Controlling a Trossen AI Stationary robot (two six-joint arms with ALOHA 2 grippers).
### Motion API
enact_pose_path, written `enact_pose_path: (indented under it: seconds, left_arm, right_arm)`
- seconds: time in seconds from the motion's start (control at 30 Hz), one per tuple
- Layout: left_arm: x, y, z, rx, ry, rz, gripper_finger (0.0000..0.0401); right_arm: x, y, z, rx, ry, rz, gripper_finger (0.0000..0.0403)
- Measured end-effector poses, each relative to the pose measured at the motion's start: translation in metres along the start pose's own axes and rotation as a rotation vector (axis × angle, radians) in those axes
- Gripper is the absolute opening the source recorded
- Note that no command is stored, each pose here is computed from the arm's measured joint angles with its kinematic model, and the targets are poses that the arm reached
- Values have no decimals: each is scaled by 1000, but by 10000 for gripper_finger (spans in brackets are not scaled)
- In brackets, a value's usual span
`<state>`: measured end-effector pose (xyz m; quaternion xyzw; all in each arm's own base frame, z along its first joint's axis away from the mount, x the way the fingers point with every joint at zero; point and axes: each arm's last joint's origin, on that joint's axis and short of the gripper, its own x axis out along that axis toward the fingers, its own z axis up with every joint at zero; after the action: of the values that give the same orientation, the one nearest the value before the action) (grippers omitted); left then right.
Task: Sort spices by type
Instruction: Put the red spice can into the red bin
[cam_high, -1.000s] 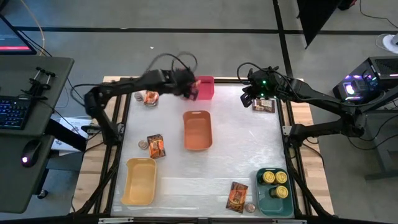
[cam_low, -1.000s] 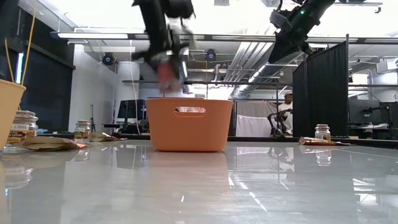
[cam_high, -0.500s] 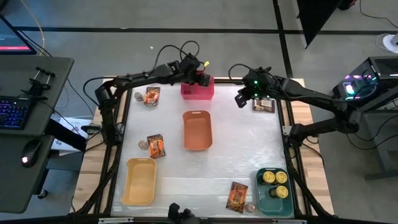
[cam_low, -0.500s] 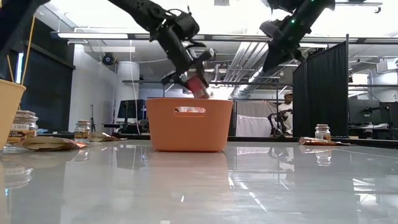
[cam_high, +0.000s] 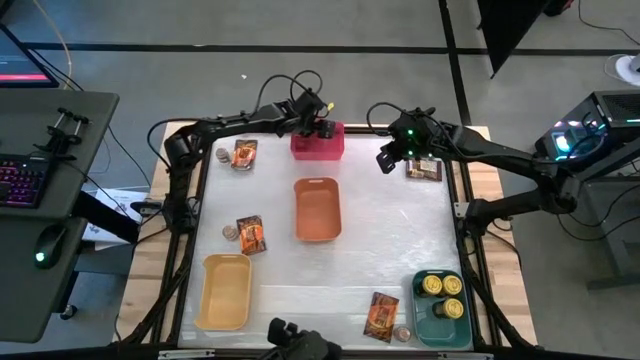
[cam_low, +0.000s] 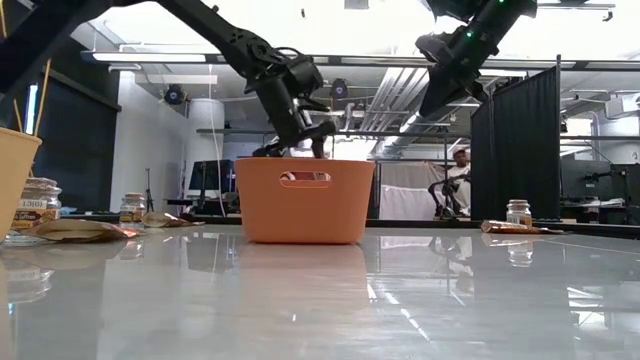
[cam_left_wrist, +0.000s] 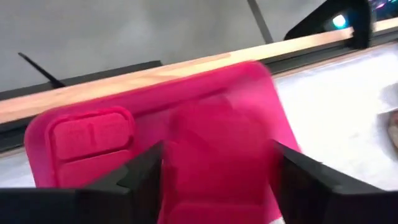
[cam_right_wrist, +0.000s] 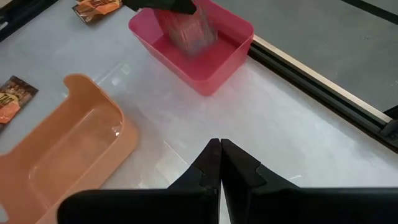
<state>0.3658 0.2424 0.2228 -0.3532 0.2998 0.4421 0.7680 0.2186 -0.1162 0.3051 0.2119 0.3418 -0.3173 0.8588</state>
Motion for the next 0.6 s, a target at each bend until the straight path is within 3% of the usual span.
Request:
enact_pose_path:
  seconds: [0.33,0.47,0.6]
  left_arm:
    - [-9,4,9,-2,-23,-5,268]
    - [-59,-2,38,62,-113,-81,269]
    - [-121,-1,48,246,-144,-125,257]
  right_arm:
    - [0,1,2,1,-17,12,0]
    - [-1,6,13,0,-112,121,0]
    - [9,15,30,15,-252,224,0]
